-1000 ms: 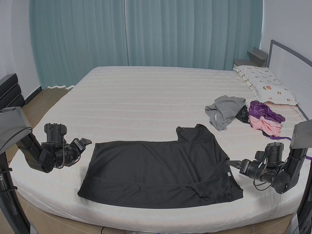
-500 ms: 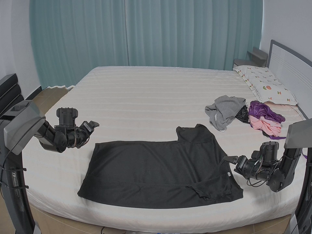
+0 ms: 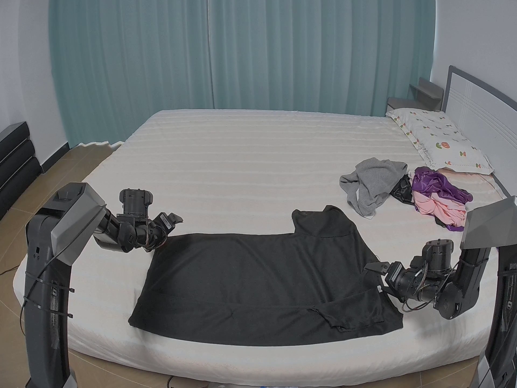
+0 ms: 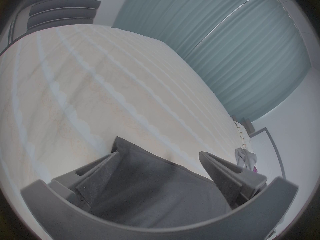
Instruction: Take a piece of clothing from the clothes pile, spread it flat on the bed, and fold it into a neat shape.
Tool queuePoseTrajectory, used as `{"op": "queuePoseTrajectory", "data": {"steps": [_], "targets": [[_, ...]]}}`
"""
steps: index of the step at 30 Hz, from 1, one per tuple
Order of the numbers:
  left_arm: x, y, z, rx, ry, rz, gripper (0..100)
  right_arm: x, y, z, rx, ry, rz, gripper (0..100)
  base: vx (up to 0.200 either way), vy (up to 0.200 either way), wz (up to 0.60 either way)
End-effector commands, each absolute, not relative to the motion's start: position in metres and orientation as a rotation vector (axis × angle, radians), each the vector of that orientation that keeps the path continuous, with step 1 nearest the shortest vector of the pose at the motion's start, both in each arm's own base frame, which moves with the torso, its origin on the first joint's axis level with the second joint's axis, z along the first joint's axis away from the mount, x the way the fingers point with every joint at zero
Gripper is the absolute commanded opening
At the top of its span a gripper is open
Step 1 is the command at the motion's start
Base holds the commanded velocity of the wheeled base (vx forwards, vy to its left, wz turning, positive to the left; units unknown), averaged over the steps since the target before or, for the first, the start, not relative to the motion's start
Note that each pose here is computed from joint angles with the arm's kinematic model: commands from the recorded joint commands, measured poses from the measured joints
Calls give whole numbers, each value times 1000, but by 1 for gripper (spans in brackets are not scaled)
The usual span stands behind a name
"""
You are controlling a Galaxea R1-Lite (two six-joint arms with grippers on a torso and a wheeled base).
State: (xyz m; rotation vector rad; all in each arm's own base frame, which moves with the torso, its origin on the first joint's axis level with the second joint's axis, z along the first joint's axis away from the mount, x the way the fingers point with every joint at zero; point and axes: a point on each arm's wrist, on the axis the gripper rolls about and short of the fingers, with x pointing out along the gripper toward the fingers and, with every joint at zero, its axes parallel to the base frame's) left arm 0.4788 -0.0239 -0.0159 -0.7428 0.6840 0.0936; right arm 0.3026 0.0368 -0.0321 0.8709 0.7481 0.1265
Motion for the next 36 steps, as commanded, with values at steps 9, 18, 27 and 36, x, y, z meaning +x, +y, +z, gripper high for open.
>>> {"op": "queuePoseTrajectory", "data": {"steps": [9, 18, 27, 36], "targets": [[492, -21, -33, -737, 641, 167, 100, 300, 39, -39, 860, 758, 133, 100, 0, 0, 0], [498, -19, -39, -728, 617, 191, 100, 301, 40, -39, 860, 755, 136, 100, 0, 0, 0], [500, -19, -44, -725, 626, 194, 0, 301, 40, -39, 859, 754, 135, 100, 0, 0, 0], [501, -17, -43, -711, 584, 262, 0, 301, 40, -40, 859, 755, 134, 100, 0, 0, 0]]}}
